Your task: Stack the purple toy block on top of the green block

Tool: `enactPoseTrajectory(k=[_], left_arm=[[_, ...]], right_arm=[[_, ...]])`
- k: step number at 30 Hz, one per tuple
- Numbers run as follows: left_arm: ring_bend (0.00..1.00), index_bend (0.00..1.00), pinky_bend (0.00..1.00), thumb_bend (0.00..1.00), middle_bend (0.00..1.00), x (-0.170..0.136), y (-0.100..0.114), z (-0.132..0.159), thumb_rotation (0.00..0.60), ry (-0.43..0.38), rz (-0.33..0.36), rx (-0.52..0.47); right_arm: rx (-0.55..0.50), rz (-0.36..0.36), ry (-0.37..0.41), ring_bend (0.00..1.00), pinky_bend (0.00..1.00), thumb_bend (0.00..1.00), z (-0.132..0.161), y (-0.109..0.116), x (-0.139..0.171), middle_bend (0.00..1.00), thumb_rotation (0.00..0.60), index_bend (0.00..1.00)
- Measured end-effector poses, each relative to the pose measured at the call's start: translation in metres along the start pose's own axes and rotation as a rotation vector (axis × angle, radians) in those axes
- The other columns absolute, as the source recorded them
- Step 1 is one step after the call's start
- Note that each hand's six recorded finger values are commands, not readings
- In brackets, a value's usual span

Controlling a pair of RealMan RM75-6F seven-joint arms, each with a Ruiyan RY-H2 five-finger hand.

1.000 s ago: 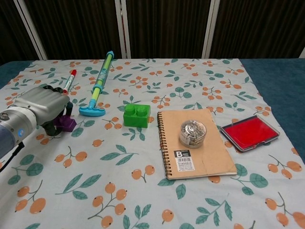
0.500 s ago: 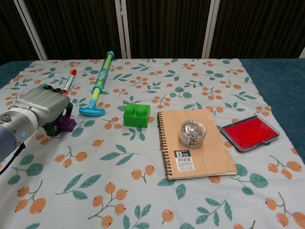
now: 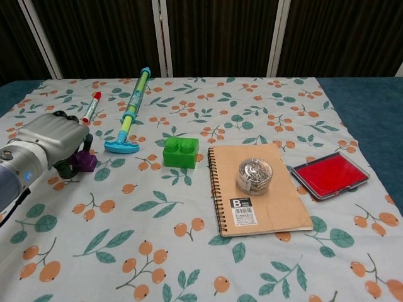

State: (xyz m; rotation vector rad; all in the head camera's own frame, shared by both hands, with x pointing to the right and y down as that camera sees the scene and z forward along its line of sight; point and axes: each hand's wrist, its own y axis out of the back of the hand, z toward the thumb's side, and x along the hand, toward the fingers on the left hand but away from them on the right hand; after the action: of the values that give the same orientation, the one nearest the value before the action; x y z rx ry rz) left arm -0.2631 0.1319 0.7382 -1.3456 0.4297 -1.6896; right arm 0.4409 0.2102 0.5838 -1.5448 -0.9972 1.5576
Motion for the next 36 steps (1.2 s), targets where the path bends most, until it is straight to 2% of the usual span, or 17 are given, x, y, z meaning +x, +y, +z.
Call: enactPoseTrajectory(k=[8, 14, 17, 23, 27, 30, 36], left_arm=[[0.10, 0.56, 0.00, 0.44, 0.53, -0.002, 0.011, 0.004, 0.600, -0.020, 0.017, -0.018], [0.10, 0.55, 0.00, 0.44, 0.53, -0.007, 0.035, 0.011, 0.600, -0.057, 0.012, -0.101], [0.10, 0.55, 0.00, 0.44, 0.53, -0.009, 0.055, 0.013, 0.600, -0.076, 0.005, -0.144], [0.10, 0.55, 0.00, 0.44, 0.53, -0.014, 0.107, 0.013, 0.600, -0.074, 0.035, -0.106], [0.10, 0.55, 0.00, 0.44, 0.53, -0.019, 0.148, 0.013, 0.600, -0.046, 0.069, -0.047], [0.10, 0.55, 0.00, 0.44, 0.53, -0.023, 0.169, 0.017, 0.600, -0.035, 0.084, -0.025], [0.10, 0.55, 0.00, 0.44, 0.53, -0.028, 0.182, 0.039, 0.600, -0.061, 0.091, -0.010]], right_arm=[[-0.005, -0.004, 0.004, 0.09, 0.00, 0.22, 0.001, 0.002, 0.000, 0.06, 0.600, 0.02], [-0.010, -0.004, 0.008, 0.09, 0.00, 0.22, 0.001, 0.002, 0.000, 0.06, 0.600, 0.02], [-0.009, 0.000, 0.010, 0.09, 0.00, 0.22, 0.002, 0.001, 0.000, 0.06, 0.600, 0.03], [-0.010, -0.001, 0.007, 0.09, 0.00, 0.22, 0.001, 0.001, 0.000, 0.06, 0.600, 0.02], [-0.011, 0.001, 0.010, 0.09, 0.00, 0.22, 0.002, 0.000, 0.000, 0.06, 0.600, 0.03], [-0.013, 0.001, 0.008, 0.09, 0.00, 0.22, 0.001, 0.001, 0.000, 0.06, 0.600, 0.02], [-0.020, -0.001, 0.005, 0.09, 0.00, 0.22, 0.000, 0.001, 0.000, 0.06, 0.600, 0.02]])
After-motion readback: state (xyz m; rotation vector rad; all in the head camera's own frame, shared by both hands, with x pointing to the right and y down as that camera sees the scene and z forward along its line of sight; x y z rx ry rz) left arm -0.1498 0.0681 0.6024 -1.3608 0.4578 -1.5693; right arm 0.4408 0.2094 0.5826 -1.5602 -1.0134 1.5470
